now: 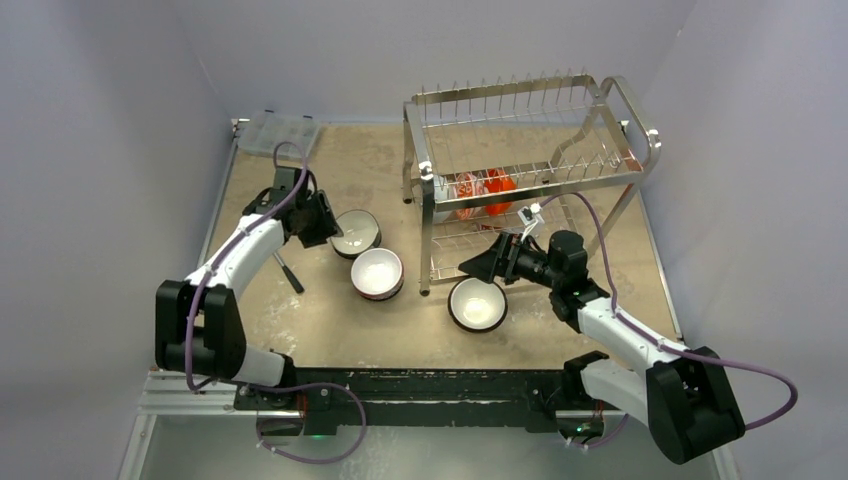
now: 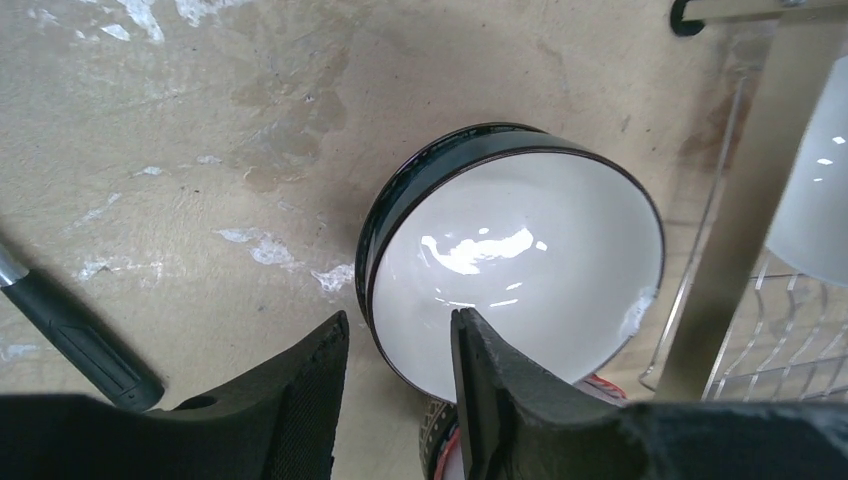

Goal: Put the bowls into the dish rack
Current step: Place the bowl at the center of the board, then pick up the bowl from the center of the board.

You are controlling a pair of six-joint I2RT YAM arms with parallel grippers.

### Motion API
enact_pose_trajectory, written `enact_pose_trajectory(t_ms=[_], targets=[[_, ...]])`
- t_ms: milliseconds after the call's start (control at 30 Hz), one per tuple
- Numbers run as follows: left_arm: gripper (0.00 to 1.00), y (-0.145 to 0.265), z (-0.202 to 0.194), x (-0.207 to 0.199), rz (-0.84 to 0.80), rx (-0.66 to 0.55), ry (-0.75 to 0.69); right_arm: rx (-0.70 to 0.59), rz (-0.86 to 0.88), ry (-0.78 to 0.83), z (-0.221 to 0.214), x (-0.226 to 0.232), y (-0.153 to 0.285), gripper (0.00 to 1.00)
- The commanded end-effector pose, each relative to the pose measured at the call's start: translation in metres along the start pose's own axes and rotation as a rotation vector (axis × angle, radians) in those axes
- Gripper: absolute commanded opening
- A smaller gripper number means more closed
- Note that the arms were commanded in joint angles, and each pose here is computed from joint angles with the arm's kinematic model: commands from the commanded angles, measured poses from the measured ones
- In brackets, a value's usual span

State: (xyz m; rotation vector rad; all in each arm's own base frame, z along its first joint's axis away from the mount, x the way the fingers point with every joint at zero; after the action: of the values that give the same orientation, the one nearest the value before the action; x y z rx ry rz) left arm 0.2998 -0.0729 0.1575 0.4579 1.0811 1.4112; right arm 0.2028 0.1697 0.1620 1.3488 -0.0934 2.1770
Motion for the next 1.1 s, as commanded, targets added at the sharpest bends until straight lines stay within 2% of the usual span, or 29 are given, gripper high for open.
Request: enact_pose_trajectory(t_ms=[0,233,567,733,800,867,900,967,1067], targets=[[0.36,-0.009,0.006,-0.007,0.002,-0.004,-0.063,-0.024,0.049,0.058,0.012,0.015,-0.001,0.99],[0.02,-0.008,0.008,-0.011,-0.02,-0.024,-0.069,-0.038,0.043,0.062,0.013,0.016,0.002,0.99],[0.0,0.021,0.018,-0.017,-0.046,-0.118,-0.068,-0.037,0.049,0.068,0.014,0.02,0.003,0.99],[0.0,0.031,0.017,-0.011,-0.002,-0.14,-0.072,-0.037,0.048,0.065,0.012,0.019,0.004,0.99],[0.11,0.029,0.015,-0.008,0.012,-0.137,-0.079,-0.037,0.048,0.064,0.012,0.019,0.003,0.99],[0.29,0.025,0.013,-0.007,0.008,-0.123,-0.083,-0.037,0.049,0.064,0.012,0.019,0.004,0.99],[0.35,0.023,0.012,-0.008,0.0,-0.114,-0.084,-0.036,0.05,0.064,0.012,0.019,0.003,0.98],[0.42,0.018,0.01,-0.011,-0.027,-0.099,-0.084,-0.037,0.049,0.064,0.012,0.019,0.003,0.99],[0.44,0.01,0.008,-0.015,-0.059,-0.081,-0.081,-0.038,0.047,0.063,0.012,0.019,0.004,0.99]])
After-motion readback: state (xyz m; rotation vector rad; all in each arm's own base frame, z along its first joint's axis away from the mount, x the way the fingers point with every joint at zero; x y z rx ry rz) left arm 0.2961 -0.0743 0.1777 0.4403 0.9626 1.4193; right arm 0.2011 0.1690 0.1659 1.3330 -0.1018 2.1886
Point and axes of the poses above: each gripper's point midway between its finger pads, its own y axis back along the fingers, its own x axis along the line the jaws close on, z = x × y, the point moved 6 cm from there along y, back along the fingers, and after that the axes turned 6 degrees about -y, right-handed, at the moved point
